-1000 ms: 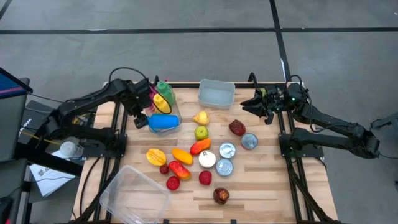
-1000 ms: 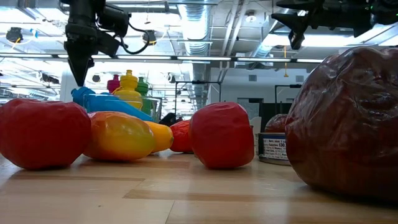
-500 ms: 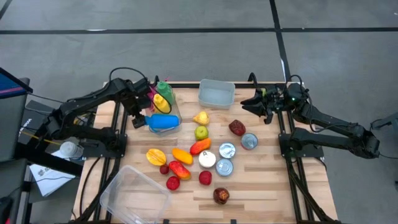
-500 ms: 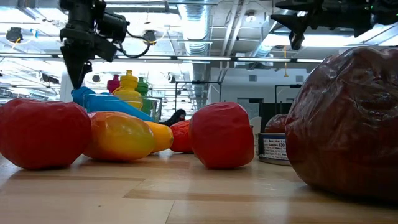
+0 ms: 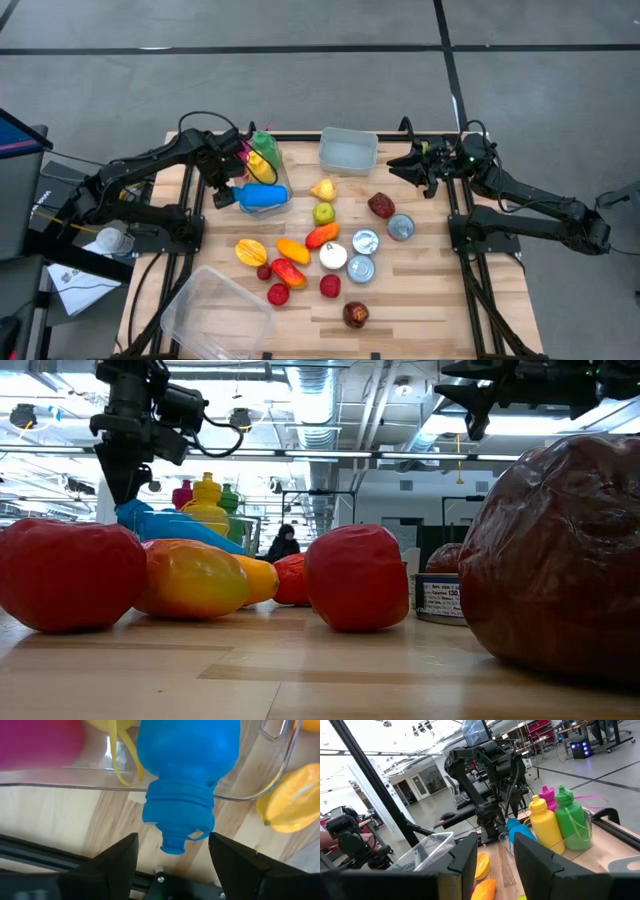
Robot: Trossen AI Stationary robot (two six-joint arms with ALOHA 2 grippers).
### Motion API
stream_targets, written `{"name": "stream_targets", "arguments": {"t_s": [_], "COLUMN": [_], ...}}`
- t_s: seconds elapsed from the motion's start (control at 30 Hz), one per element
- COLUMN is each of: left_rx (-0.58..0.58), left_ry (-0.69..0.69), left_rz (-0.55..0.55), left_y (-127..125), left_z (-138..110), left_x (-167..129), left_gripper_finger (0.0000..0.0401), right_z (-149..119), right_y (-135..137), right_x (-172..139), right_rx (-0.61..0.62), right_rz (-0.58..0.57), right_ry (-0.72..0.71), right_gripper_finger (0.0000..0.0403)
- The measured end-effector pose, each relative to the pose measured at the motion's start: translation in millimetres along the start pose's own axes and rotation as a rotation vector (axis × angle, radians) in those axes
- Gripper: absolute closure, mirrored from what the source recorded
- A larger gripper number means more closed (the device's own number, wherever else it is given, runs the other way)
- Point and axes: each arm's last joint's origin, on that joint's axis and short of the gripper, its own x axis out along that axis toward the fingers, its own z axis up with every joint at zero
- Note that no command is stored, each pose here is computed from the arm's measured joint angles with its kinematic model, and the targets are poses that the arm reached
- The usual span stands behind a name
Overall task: Pick & Place Food Item
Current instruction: Put the blue water bottle into the transparent bin
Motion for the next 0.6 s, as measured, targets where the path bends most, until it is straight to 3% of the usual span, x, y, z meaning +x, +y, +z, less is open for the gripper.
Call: {"name": "stream_targets", "arguments": {"t_s": [0.6], "left_rx": [0.027], "left_ry": [0.018], "left_rz": [-0.009], "left_y": [-0.2], "left_z": [-2.0], "left_x": [14.2], "left_gripper_finger": [0.0284], "right_z": [0.0], "right_y": [0.0], "right_x": [0.0], "right_rx": [-0.005], "right_rz": [0.000], "right_ry": [0.000], "right_gripper_finger": [0.0281]}}
